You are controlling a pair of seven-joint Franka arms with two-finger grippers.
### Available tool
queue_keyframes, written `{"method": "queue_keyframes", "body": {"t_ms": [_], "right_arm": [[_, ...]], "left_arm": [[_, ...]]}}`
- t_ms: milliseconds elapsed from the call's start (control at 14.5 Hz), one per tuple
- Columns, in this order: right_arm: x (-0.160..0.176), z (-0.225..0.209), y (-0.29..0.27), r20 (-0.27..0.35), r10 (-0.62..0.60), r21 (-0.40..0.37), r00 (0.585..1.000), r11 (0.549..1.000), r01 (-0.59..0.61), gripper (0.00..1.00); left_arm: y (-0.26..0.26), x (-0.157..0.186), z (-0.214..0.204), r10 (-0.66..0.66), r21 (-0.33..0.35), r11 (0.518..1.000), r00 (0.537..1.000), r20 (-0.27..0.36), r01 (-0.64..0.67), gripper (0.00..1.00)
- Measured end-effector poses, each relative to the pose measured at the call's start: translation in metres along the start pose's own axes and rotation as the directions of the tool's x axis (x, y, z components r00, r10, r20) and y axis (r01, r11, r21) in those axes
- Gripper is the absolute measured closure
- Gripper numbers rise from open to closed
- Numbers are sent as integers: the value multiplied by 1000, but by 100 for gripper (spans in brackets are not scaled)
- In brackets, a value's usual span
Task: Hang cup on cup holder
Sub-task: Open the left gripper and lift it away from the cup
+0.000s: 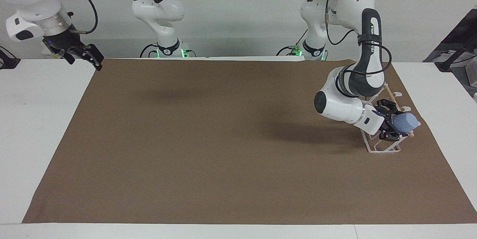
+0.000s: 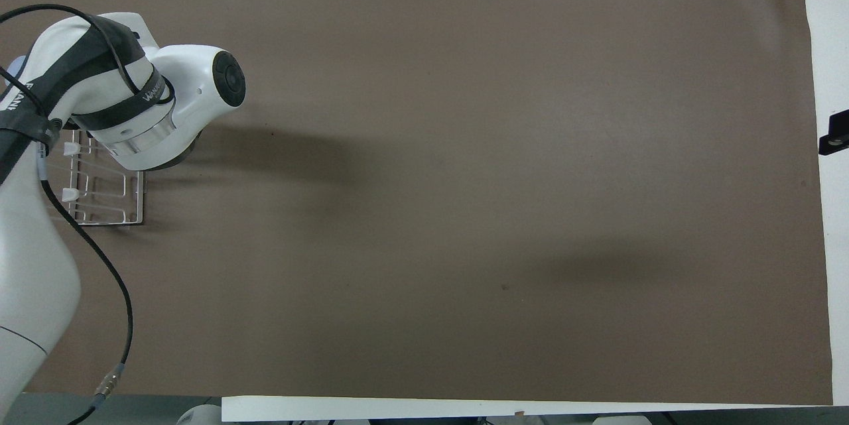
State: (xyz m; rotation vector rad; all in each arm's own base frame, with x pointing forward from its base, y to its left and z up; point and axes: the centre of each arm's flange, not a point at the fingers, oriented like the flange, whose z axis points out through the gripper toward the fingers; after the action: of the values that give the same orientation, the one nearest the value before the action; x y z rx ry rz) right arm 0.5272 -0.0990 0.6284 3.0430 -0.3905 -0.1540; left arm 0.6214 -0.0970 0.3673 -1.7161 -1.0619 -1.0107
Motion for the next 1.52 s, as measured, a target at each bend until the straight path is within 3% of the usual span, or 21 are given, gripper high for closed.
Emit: {"method": "queue_keyframes", "body": {"t_ms": [69, 276, 829, 1106, 1313, 1520], "right_arm": [[0, 0, 0, 0, 0, 0, 1000, 1000, 0, 0], [0, 0, 0, 0, 0, 0, 1000, 1000, 0, 0], [0, 0, 0, 0, 0, 0, 1000, 1000, 0, 0], [0, 0, -2, 0, -5, 0, 1000, 1000, 5, 0], [-1, 0, -7, 0, -14, -1, 1000, 1000, 14, 0], [-1, 0, -7, 7, -14, -2, 1000, 1000, 14, 0]], "left_arm": [[0, 0, -1, 4, -2, 1000, 1000, 0, -4, 0], [1, 4, -6, 27, -3, 1000, 999, 23, -27, 0], [-12, 111, -45, 192, -76, 981, 948, 254, -178, 0], [-39, 165, -71, 294, -165, 955, 865, 407, -247, 0], [-73, 198, -95, 406, -331, 907, 754, 516, -261, 0], [-113, 223, -109, 520, -452, 844, 650, 554, -289, 0]]}}
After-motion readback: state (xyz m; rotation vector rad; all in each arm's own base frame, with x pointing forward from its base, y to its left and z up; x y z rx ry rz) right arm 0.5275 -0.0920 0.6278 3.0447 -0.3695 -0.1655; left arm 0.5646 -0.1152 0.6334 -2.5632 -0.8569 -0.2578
